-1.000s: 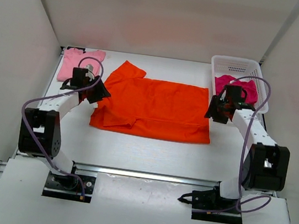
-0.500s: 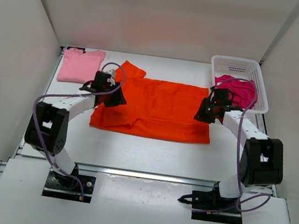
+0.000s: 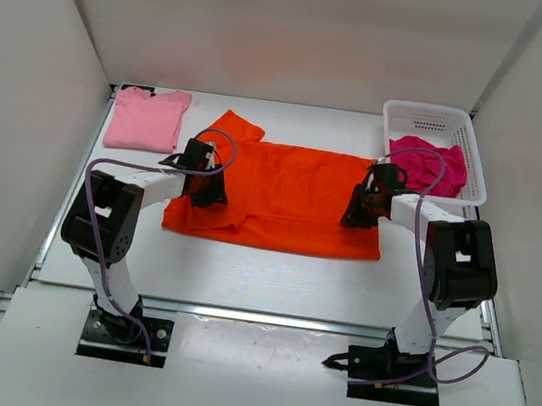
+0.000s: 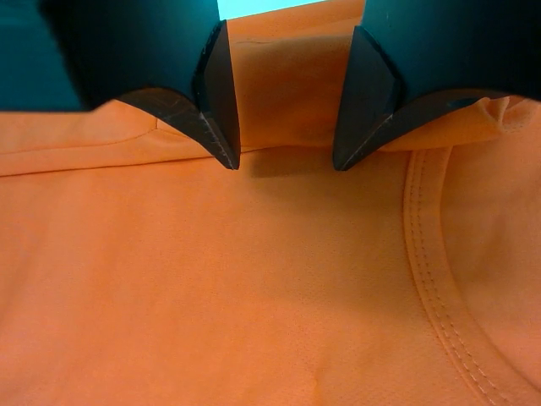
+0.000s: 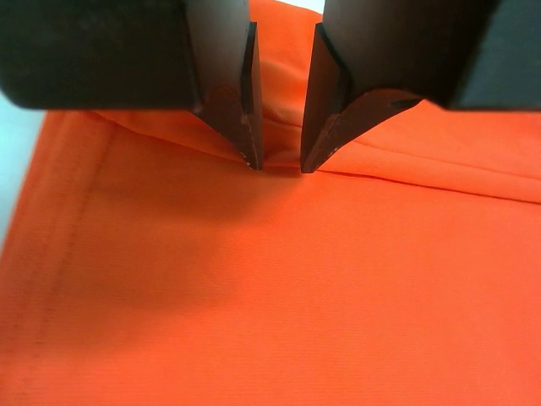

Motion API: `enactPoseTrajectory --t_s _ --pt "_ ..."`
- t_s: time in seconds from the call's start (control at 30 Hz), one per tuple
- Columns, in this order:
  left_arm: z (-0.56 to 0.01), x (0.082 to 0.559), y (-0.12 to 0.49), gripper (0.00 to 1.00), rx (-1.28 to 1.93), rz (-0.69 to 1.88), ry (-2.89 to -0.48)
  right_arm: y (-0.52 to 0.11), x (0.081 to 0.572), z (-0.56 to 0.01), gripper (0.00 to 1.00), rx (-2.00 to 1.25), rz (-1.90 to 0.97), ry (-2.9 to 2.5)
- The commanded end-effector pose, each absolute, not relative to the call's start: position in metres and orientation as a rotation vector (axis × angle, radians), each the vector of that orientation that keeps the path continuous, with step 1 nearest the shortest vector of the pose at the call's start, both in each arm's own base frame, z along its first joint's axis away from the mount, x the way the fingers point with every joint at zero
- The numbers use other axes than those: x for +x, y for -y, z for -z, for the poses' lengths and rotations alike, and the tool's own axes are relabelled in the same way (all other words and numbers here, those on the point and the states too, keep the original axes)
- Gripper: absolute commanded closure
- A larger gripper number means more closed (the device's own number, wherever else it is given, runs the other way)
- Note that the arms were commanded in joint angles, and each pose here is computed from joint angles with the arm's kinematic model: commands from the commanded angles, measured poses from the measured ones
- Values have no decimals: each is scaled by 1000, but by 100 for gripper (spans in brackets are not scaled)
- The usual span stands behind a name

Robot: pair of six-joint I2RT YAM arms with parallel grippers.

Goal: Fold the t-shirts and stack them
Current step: Fold the flattened tshirt in 1/3 of the way

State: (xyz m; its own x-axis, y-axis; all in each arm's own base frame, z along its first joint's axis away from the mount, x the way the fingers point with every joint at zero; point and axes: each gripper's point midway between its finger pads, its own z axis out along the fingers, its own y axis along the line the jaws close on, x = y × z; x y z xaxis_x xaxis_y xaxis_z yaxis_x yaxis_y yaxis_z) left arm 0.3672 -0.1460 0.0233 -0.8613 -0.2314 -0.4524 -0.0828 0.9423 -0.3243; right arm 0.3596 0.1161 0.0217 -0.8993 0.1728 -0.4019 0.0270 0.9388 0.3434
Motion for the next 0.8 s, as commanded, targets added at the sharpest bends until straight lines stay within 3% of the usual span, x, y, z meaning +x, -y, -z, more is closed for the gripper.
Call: enactPoseTrajectory --t_s 0.0,0.77 --pt "-17 357 141 40 -197 333 -2633 -124 360 -22 77 125 -486 -2639" --pt "-13 265 94 36 -257 246 -2661 -144 280 -11 75 54 -497 -2683"
